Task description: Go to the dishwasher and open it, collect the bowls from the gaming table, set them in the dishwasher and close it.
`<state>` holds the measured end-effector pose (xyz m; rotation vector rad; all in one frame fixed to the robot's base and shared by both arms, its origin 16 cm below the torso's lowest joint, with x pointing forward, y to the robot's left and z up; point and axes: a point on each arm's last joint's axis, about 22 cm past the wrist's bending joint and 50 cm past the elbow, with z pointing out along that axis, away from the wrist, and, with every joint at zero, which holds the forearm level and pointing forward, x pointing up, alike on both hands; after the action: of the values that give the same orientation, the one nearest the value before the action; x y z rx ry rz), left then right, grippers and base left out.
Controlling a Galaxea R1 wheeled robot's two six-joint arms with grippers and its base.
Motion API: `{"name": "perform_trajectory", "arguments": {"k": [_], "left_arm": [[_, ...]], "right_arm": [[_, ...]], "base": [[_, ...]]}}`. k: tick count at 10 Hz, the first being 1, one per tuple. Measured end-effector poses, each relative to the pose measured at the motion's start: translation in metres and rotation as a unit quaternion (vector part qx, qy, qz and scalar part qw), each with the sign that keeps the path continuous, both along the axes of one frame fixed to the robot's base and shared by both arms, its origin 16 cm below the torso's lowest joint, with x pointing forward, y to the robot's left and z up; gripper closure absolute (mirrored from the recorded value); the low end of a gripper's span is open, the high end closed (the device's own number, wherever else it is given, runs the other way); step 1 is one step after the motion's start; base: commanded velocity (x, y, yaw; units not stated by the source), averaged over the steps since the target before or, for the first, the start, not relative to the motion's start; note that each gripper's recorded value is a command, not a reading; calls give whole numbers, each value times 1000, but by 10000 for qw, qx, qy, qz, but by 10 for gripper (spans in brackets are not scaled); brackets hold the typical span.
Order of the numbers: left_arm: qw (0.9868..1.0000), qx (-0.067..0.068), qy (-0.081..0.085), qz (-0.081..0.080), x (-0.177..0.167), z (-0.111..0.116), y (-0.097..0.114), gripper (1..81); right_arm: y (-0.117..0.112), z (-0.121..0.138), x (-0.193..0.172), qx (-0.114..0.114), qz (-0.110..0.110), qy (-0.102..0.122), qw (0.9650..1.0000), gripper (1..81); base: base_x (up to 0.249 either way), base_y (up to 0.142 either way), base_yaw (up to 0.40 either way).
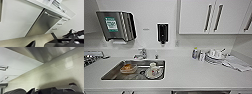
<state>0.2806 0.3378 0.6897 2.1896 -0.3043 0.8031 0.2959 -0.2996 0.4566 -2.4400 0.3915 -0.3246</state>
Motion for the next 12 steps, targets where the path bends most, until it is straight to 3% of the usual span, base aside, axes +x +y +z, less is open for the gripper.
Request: {"name": "perform_trajectory", "arguments": {"k": [2,4,5,10,12], "left_arm": [[9998,-31,196,-83,4,-8,10,10],[9993,-217,94,-275,5,3,10,10],[9992,-271,14,-294,7,8,10,10],[9993,-359,-83,-45,27,25,30,10],[9996,-238,-167,-31,32,30,42,10]], "right_arm": [[2,-11,7,78,-38,92,9999,10],[1,-14,12,88,-65,115,9999,10],[1,-15,12,96,-72,141,9998,10],[1,19,40,266,-103,-68,9996,10],[-4,38,58,335,-168,-176,9991,10]], "base": [[0,0,0],[0,0,0],[0,0,0],[0,0,0],[0,0,0]]}}
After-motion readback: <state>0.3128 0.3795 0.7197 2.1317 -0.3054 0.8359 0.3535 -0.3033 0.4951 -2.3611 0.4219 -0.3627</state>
